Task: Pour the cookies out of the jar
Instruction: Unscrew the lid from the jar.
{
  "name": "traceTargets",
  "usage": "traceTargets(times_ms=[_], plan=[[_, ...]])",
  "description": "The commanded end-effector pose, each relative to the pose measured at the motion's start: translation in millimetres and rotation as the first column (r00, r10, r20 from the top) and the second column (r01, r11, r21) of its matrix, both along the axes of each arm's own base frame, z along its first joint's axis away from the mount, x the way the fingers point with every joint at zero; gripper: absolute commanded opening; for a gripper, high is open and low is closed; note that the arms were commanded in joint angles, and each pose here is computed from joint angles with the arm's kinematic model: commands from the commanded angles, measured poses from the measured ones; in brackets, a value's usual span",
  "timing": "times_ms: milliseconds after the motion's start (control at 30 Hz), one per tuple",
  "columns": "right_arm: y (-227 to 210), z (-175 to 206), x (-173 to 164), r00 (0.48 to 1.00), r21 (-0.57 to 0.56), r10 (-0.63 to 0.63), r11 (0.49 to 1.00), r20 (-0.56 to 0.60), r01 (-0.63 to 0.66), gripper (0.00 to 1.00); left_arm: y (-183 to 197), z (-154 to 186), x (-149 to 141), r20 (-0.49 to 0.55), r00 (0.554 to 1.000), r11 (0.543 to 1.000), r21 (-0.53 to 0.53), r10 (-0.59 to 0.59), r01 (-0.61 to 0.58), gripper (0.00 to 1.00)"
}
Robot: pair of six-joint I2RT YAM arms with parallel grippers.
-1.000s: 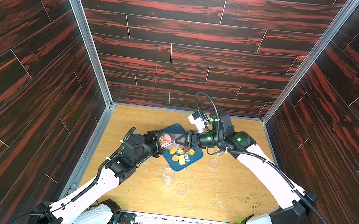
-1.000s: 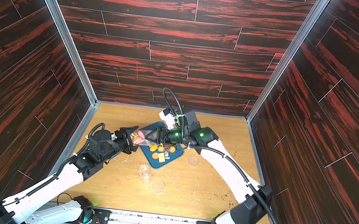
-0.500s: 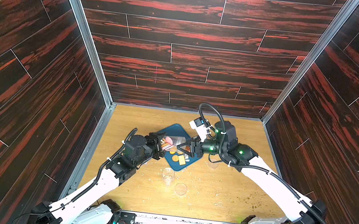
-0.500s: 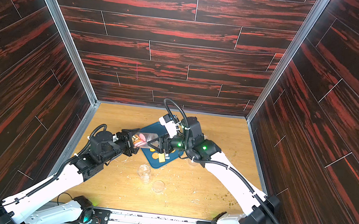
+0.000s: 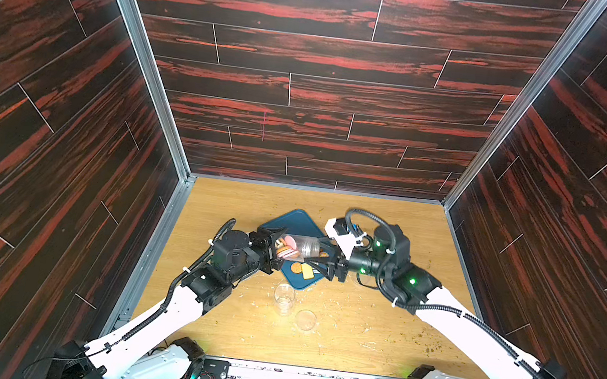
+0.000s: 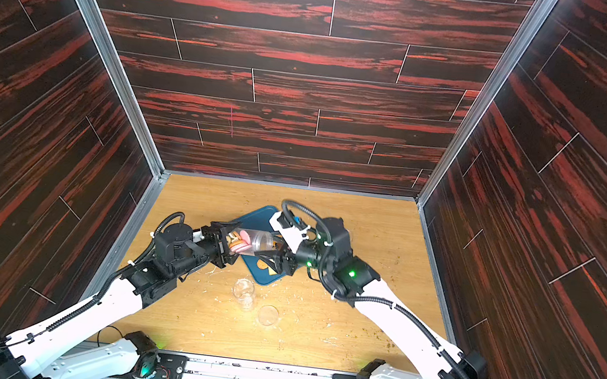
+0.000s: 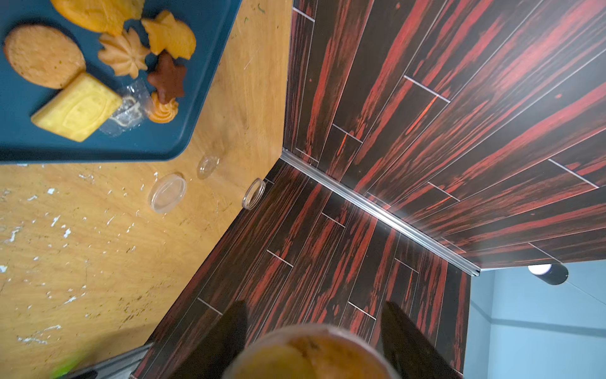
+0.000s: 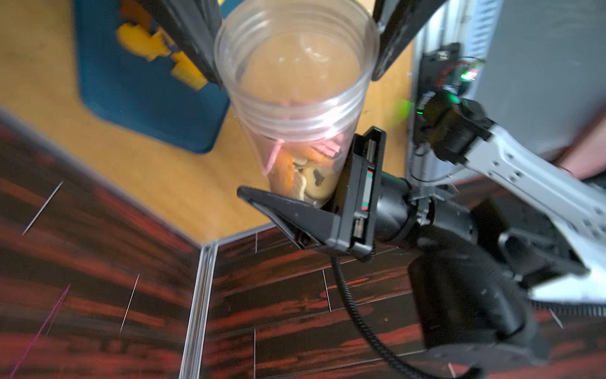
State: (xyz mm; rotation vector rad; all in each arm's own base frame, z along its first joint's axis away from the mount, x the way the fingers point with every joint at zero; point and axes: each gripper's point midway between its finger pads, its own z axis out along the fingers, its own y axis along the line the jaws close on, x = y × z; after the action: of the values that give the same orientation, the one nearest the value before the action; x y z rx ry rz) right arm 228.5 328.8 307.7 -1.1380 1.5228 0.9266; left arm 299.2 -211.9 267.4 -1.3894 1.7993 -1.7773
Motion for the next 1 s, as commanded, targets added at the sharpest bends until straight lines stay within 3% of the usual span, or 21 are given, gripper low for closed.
traceTargets(times_ms=[0,267,533,733,967], plan=[[-21.5,8.3,17.1,0.969,-0.037,-0.095,0.994,0.229,0.106,0.49,23.8,17.9,15.0,0.034,0.991,0.989,-0.066,0.132,-0.129,0.59],[-25.9,2.1,19.2,0.921,-0.101,-0.068,0.988,0.384,0.115,0.50,23.2,13.8,15.6,0.025,0.991,0.990,-0.063,0.131,-0.129,0.59],[-34.3,-0.5,21.4,0.823,-0.202,-0.003,0.969,0.568,0.143,0.50,22.1,4.7,13.1,0.001,0.993,0.992,-0.043,0.117,-0.117,0.59],[-38.2,-6.3,20.9,0.713,-0.307,0.094,0.935,0.695,0.176,0.50,20.8,-3.3,12.9,-0.022,0.994,0.994,-0.021,0.105,-0.106,0.59],[-40.3,-15.4,24.8,0.513,-0.378,0.183,0.874,0.839,0.306,0.49,16.1,-5.7,16.9,-0.030,0.996,0.996,0.002,0.090,-0.090,0.59]])
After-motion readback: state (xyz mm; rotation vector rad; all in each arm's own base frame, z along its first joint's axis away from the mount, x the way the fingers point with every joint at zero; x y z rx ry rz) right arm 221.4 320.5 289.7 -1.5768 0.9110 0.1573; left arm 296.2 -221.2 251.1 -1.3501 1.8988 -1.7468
